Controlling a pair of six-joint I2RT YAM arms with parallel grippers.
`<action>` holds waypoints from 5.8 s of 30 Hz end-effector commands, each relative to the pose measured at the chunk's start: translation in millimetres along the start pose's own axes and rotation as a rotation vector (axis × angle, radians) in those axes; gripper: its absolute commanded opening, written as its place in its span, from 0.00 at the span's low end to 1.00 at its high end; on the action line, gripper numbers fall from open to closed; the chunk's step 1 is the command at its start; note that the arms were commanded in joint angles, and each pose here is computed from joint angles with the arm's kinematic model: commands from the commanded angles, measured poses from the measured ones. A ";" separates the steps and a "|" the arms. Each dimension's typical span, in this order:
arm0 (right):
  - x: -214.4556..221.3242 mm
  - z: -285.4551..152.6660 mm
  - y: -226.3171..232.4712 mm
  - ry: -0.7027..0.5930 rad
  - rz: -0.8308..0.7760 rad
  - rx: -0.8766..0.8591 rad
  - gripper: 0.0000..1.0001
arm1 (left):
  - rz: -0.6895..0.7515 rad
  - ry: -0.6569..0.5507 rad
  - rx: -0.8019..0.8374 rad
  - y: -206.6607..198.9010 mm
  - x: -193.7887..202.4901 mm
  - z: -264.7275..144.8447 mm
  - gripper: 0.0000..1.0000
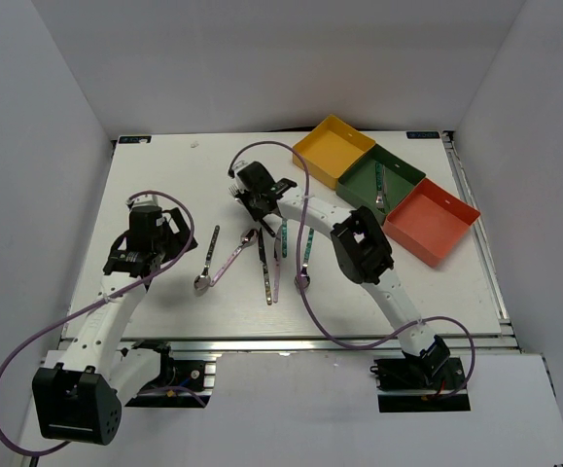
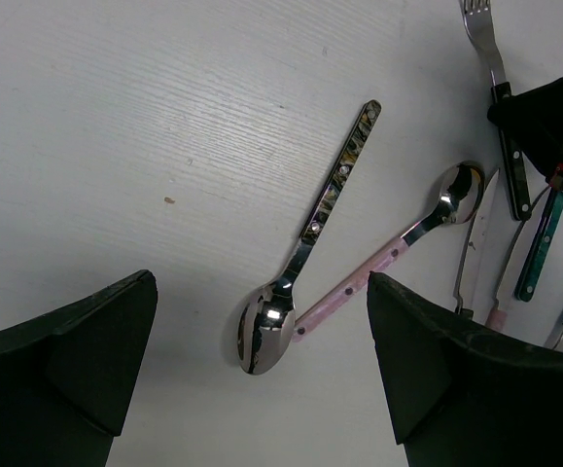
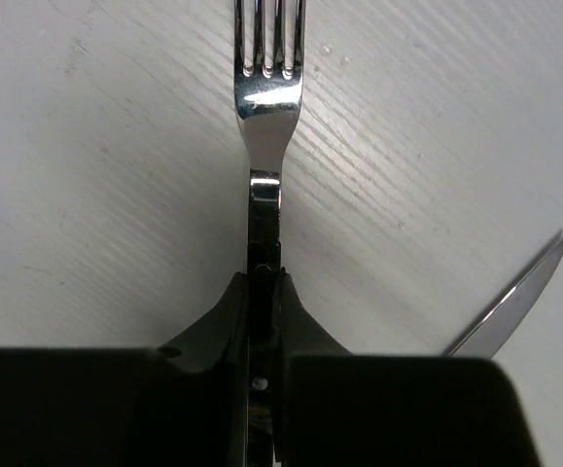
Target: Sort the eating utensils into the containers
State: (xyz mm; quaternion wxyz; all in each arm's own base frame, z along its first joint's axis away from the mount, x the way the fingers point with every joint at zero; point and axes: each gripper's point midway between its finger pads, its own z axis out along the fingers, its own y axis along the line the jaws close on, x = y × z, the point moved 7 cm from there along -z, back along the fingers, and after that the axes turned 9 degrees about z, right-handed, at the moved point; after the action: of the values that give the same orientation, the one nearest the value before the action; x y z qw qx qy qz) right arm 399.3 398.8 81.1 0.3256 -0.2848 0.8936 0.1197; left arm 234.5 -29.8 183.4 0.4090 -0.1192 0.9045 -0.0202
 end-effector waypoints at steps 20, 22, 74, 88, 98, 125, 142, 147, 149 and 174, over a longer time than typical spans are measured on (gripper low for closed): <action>1.8 -184.0 -234.8 -0.144 0.398 0.393 0.00 | 0.021 -0.050 0.065 -9.7 -2.8 -7.3 0.98; 15.2 -184.9 -264.1 -0.125 0.449 0.446 0.00 | 0.022 -0.047 0.070 -10.4 -2.1 -7.0 0.98; 126.9 -115.3 -48.7 0.125 0.695 0.423 0.00 | 0.056 -0.041 0.067 -20.0 3.7 -10.7 0.98; 77.9 -232.2 -218.6 -0.026 0.586 0.519 0.00 | 0.073 -0.070 0.113 -28.5 4.0 -19.8 0.98; 98.9 -285.9 -345.8 -0.102 0.430 0.807 0.00 | 0.085 -0.099 0.133 -32.8 3.4 -27.7 0.98; 100.2 -282.5 -350.7 -0.162 0.546 0.719 0.89 | 0.106 -0.085 0.139 -38.1 5.9 -26.6 0.98; 90.9 -300.6 -132.6 -0.334 0.565 0.008 0.79 | 0.438 0.304 0.249 -111.3 18.1 65.2 0.89; 101.3 -321.4 -118.4 -0.340 0.516 -0.029 0.74 | 0.433 0.389 0.301 -129.6 46.7 88.0 0.80; 104.9 -325.4 -115.7 -0.335 0.501 -0.045 0.74 | 0.452 0.378 0.267 -133.7 55.5 94.7 0.74; 123.1 -318.7 -72.8 -0.443 0.575 -0.421 0.89 | 0.325 0.258 0.181 -135.4 52.5 58.2 0.00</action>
State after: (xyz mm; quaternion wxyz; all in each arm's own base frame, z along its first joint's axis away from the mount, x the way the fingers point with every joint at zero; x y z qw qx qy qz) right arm 204.2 139.4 234.1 0.3989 -0.0318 0.8461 0.3520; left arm 269.6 -162.9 83.0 0.2373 0.1097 0.9650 -0.0228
